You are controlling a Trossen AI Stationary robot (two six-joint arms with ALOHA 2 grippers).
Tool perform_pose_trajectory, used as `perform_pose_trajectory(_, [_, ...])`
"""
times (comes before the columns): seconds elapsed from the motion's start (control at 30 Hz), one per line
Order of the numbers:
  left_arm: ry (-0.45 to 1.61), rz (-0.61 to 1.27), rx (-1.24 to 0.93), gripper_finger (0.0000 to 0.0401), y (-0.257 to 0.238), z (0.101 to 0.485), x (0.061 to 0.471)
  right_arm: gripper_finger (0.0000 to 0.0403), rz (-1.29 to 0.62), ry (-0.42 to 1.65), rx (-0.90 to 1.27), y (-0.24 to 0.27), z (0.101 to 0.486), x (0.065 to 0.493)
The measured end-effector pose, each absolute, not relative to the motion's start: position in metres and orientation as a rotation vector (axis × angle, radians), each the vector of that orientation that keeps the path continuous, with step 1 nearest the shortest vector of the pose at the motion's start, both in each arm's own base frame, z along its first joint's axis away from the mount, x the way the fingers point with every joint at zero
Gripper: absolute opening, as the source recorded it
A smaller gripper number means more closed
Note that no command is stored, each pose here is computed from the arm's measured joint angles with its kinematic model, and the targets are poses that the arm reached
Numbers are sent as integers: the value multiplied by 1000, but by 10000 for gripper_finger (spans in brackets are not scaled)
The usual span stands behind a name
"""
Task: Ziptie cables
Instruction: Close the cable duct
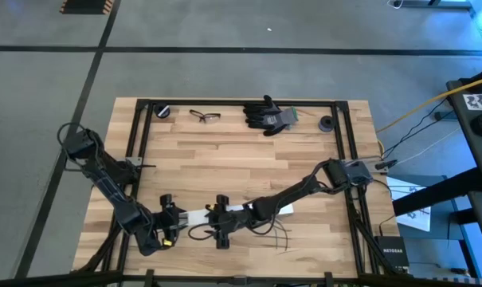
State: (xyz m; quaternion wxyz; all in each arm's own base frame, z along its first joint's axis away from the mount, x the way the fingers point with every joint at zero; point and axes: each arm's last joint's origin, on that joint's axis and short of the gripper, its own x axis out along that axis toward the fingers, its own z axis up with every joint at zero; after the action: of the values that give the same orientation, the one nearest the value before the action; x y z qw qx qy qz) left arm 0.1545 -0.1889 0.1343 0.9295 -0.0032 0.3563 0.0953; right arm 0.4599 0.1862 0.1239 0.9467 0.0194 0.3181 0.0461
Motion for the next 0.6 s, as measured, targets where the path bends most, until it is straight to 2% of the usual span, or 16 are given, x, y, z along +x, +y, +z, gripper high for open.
perform_pose_trajectory(0.33, [705,234,38,237,-196,111,160,238,155,653,186,175,100,480])
perform_pose_trajectory(0.6, [723,222,39,237,-196,111,160,238,197,603,153,181,97,499])
